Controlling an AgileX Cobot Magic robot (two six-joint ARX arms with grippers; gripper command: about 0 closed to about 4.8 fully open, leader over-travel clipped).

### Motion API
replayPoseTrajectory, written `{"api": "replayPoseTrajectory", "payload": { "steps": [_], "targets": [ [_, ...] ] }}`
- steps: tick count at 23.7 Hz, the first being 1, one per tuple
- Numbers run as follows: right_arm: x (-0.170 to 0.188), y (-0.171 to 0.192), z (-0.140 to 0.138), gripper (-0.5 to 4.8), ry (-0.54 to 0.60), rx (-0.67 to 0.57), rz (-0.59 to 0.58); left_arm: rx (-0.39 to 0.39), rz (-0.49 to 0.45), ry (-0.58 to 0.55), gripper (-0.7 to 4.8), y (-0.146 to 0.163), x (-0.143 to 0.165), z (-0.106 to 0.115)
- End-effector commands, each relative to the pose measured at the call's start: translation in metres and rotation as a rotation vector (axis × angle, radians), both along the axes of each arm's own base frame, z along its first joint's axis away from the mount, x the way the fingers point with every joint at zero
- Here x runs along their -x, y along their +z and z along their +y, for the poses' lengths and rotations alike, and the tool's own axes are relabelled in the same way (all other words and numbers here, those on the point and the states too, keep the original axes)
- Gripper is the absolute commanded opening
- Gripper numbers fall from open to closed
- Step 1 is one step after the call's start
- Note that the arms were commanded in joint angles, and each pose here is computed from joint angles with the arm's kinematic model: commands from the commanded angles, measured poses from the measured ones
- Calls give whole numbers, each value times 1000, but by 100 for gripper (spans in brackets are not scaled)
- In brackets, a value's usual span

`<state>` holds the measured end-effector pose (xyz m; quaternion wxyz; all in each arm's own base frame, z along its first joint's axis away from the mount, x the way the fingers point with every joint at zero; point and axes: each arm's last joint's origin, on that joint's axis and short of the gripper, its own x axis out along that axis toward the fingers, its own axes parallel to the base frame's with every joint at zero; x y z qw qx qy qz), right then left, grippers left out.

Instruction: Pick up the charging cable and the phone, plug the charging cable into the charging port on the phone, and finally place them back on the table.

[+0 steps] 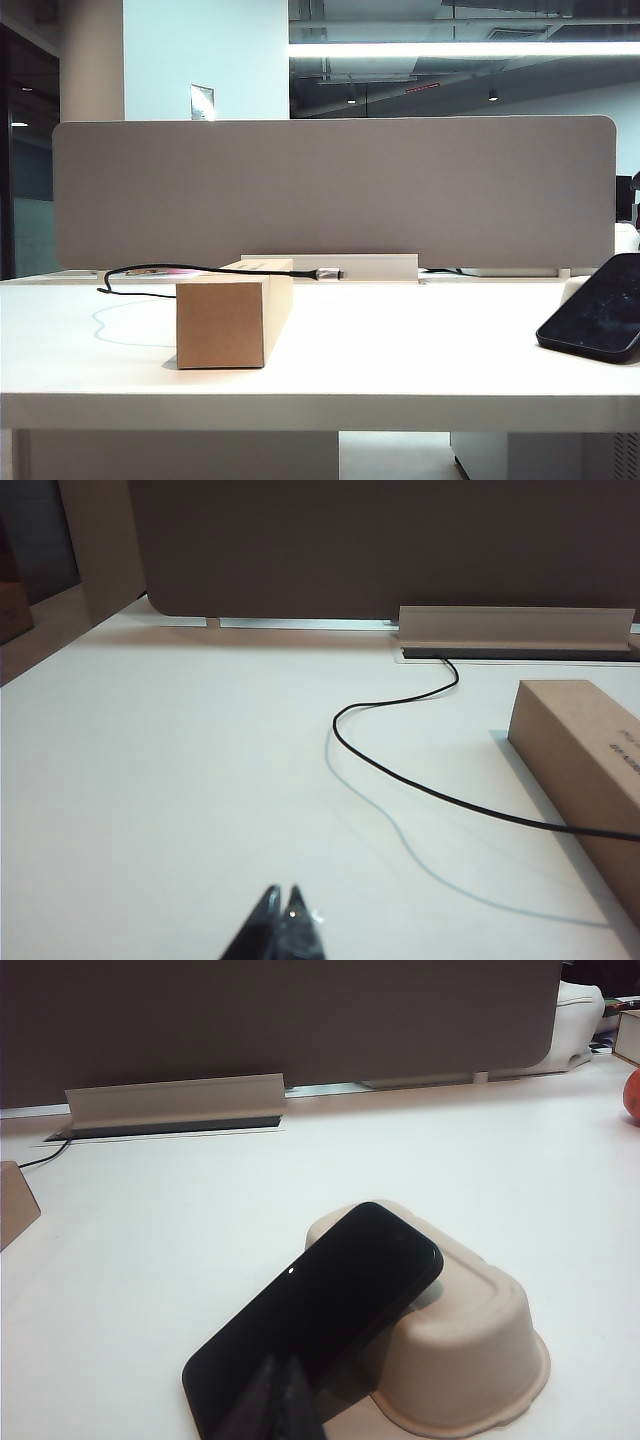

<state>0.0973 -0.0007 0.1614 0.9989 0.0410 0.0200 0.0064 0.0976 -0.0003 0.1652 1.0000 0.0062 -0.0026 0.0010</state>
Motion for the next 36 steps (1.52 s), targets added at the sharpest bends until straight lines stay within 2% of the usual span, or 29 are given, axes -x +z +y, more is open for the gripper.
{"api": "replayPoseTrajectory", "payload": {
  "steps": [1, 24, 30, 36],
  "targets": [
    [0, 0, 0, -1, -2, 4, -8, -46, -14, -5, -6, 2, 0, 0],
    [0, 0, 0, -1, 0, 3, -13, -36, -15, -13, -6, 2, 0, 0],
    [1, 10, 0, -2, 0, -20, -44, -40, -54, -135, -6, 9, 1, -4],
    [5, 28, 0, -2, 0, -53, -64, -40, -105, -163, -6, 25, 5, -5]
  ]
}}
